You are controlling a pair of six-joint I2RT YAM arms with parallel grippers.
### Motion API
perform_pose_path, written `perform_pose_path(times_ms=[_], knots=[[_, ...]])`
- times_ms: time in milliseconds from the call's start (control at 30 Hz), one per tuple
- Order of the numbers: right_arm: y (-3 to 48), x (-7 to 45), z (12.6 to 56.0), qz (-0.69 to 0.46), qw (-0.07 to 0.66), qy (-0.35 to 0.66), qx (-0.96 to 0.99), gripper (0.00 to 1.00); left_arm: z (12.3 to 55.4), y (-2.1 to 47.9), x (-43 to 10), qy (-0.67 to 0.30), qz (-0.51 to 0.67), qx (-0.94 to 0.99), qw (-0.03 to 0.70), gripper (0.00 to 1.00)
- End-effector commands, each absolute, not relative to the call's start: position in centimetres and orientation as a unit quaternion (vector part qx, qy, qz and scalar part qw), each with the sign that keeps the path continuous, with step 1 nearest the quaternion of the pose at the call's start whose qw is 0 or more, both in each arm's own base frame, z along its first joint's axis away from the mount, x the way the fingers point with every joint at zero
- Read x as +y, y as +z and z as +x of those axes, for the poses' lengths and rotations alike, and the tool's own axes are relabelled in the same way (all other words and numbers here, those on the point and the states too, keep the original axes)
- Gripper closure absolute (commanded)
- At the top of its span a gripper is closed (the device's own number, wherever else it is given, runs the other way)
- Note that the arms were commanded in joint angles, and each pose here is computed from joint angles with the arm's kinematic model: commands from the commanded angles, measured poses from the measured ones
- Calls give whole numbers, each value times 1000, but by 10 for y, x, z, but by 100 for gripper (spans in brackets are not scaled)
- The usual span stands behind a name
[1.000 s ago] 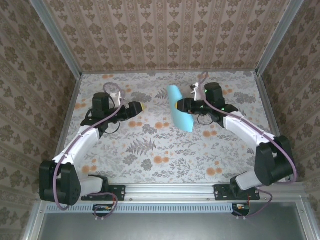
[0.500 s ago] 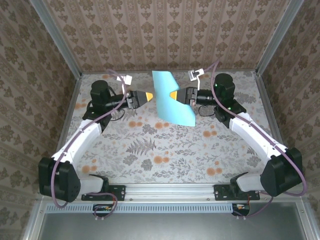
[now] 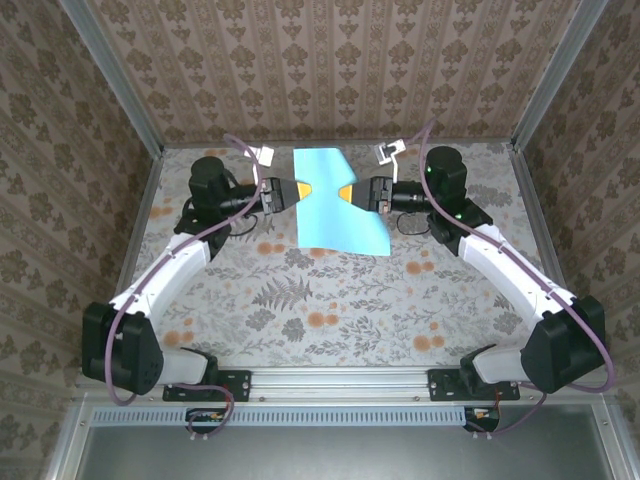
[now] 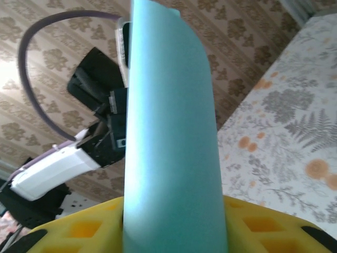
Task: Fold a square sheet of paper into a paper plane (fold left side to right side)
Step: Place a square sheet of paper at the center of the table.
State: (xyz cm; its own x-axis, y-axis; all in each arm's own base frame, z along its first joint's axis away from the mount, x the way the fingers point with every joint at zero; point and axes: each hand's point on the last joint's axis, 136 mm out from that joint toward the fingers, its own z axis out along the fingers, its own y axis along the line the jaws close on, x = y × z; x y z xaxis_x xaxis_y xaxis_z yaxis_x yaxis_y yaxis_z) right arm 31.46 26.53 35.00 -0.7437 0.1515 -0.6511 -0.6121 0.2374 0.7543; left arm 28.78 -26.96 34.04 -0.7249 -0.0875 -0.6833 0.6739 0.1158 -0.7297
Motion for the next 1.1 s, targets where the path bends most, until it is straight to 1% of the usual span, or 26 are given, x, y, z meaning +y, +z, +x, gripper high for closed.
perform_pose_path(times_ms=[0,167,300,467,533,667,733,867,1067], knots=[[331,248,320,-144,341,540,756,50,283,335,-267,-613,219,694,307,92],[292,225,328,-113,344,454,814,32,288,293,-265,-598,183,729,279,93],[260,208,331,-92,336,397,849,24,292,253,-264,-586,150,756,250,94],[217,188,331,-58,309,332,889,20,294,201,-264,-572,110,786,206,94],[199,180,331,-45,300,306,903,19,295,175,-262,-560,90,802,187,94],[171,172,330,-22,280,283,917,19,296,126,-262,-535,50,831,146,94],[154,168,330,0,265,274,925,22,297,99,-259,-515,23,848,118,95],[125,173,328,36,231,285,930,33,300,72,-256,-490,-8,866,99,96],[86,192,326,49,191,290,937,58,296,58,-247,-442,-9,894,79,96]])
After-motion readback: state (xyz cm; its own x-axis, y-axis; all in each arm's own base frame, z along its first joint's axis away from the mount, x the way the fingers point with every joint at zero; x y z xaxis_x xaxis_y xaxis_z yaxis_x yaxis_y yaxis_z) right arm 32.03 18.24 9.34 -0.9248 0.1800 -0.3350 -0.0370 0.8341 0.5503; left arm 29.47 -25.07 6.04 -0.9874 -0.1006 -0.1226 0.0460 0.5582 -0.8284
